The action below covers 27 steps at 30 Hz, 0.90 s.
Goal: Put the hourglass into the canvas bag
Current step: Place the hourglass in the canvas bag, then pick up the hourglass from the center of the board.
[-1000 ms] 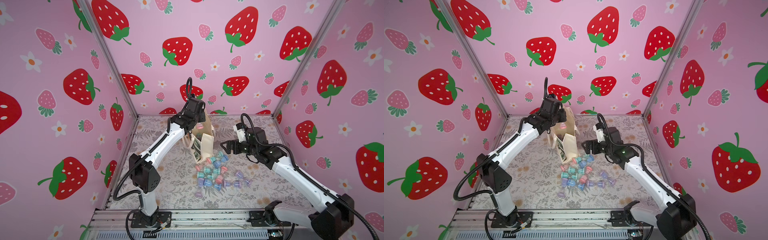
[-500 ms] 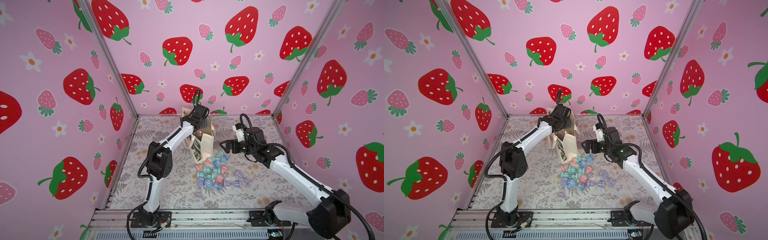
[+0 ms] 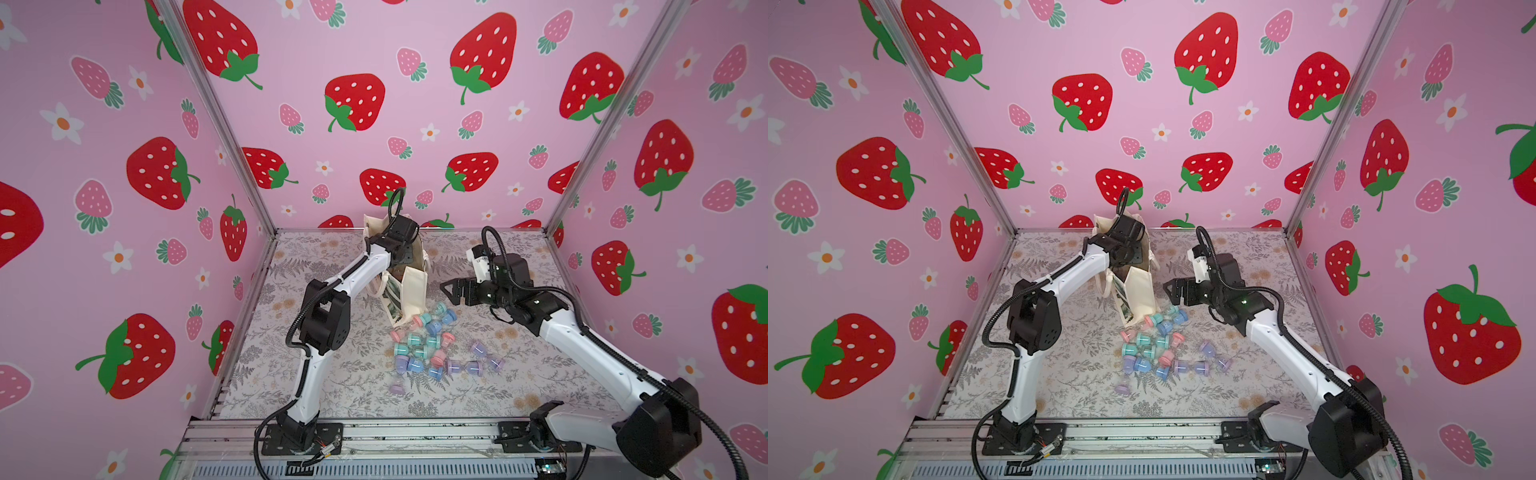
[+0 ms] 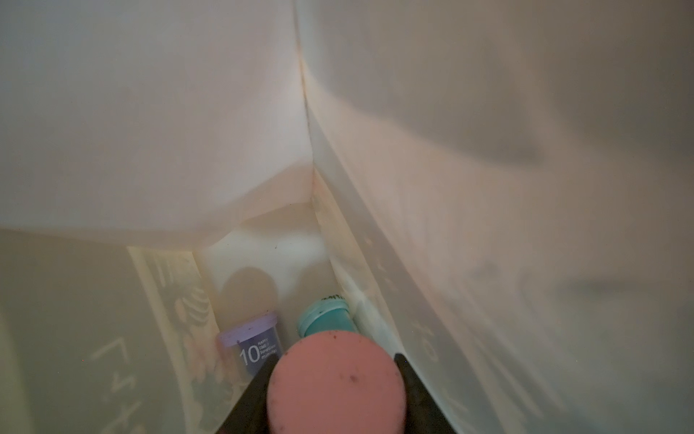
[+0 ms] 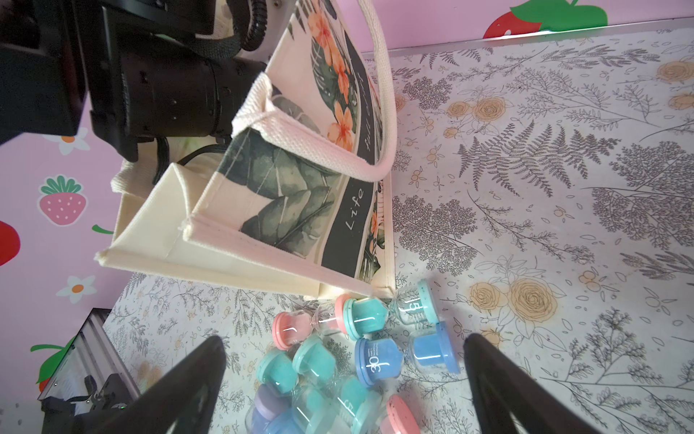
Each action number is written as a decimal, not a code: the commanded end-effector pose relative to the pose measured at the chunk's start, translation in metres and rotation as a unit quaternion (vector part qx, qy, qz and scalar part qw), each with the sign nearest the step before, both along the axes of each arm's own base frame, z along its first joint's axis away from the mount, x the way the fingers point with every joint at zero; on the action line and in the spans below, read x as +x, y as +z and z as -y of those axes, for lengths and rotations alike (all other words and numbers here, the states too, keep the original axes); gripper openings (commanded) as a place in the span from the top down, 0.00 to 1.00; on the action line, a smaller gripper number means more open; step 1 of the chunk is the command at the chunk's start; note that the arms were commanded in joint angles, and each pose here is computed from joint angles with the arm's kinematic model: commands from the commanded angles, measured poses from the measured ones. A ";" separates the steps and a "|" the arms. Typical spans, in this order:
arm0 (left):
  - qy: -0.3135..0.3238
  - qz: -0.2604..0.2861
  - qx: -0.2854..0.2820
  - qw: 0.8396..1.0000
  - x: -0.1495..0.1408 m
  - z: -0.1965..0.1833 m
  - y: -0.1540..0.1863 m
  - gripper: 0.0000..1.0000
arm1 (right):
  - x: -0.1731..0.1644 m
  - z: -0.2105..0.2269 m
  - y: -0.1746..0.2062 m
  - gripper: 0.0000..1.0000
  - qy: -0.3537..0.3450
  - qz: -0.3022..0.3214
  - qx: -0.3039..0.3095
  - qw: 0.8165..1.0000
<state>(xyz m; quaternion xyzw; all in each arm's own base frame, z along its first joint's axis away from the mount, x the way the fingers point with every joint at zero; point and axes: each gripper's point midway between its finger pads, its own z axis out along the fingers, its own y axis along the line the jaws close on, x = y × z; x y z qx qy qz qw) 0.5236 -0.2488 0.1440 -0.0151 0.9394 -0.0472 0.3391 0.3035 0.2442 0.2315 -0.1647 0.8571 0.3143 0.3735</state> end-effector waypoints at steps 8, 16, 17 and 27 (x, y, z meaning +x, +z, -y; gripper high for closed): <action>-0.018 0.034 -0.020 0.999 0.000 0.002 0.060 0.44 | -0.001 -0.001 0.005 0.01 0.005 -0.002 0.010 1.000; -0.043 0.073 -0.053 0.995 -0.027 0.000 0.128 0.39 | -0.007 0.000 0.012 0.01 0.017 -0.003 0.001 1.000; -0.049 0.079 -0.059 0.994 -0.033 0.000 0.140 0.39 | -0.008 0.000 0.012 0.01 0.019 -0.003 -0.003 1.000; -0.075 0.124 -0.093 0.985 -0.109 -0.016 0.195 0.35 | -0.021 0.006 -0.002 0.01 0.026 -0.030 -0.046 0.998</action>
